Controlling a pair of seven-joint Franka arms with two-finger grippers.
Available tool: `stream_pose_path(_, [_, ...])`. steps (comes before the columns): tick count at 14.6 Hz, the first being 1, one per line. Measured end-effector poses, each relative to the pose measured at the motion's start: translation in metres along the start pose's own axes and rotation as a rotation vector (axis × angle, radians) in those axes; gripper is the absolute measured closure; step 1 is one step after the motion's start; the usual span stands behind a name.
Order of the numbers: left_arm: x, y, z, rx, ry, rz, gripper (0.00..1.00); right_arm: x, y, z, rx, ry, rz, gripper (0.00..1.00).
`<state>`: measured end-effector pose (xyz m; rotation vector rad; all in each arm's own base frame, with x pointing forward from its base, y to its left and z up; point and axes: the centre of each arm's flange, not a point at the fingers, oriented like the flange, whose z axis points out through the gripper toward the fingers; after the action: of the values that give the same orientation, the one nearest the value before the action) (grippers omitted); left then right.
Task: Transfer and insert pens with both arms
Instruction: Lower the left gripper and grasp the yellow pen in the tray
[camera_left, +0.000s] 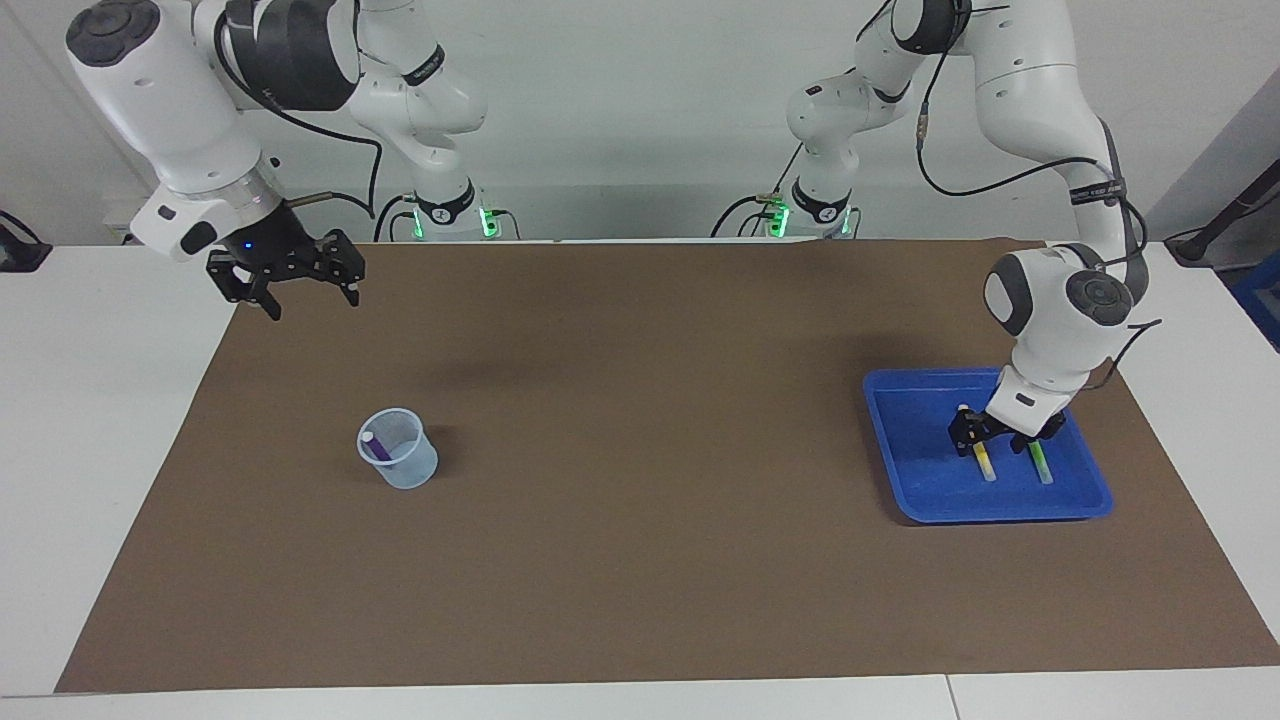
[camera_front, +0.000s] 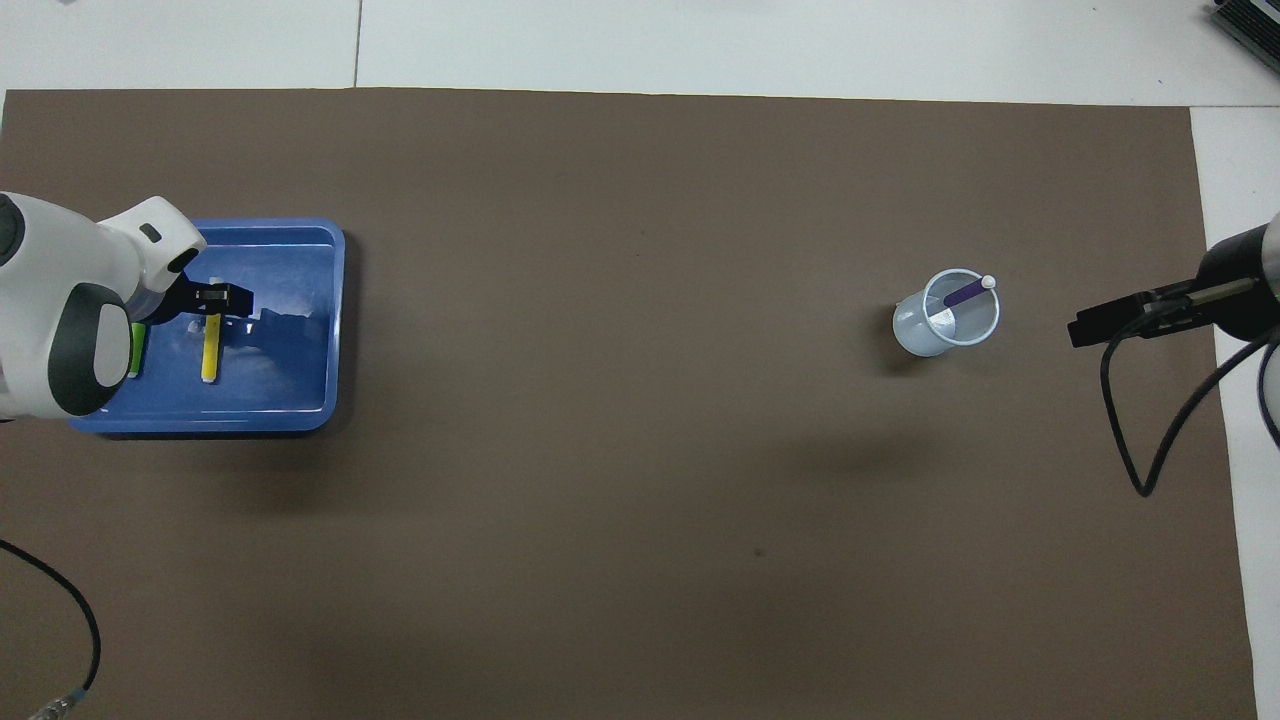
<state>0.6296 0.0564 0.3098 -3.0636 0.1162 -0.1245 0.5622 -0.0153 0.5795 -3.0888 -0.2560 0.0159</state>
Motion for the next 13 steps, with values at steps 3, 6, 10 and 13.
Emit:
stream_pose_path(3, [-0.0029, -0.0011, 0.0036, -0.001, -0.004, -0.002, 0.19, -0.0001, 0.0002, 0.0004, 0.000, -0.001, 0.000, 0.00])
stream_pose_path(6, [-0.0042, -0.0023, 0.0056, -0.002, -0.001, -0.004, 0.28, -0.0003, 0.0008, 0.0007, 0.000, -0.002, 0.002, 0.00])
stream_pose_path(10, [-0.0049, -0.0024, 0.0065, -0.002, 0.000, -0.004, 0.33, -0.0003, 0.0009, 0.0009, 0.000, -0.002, 0.002, 0.00])
stream_pose_path(13, [-0.0063, -0.0014, 0.0085, -0.003, -0.002, -0.002, 0.42, -0.0004, 0.0009, 0.0012, 0.001, -0.003, 0.002, 0.00])
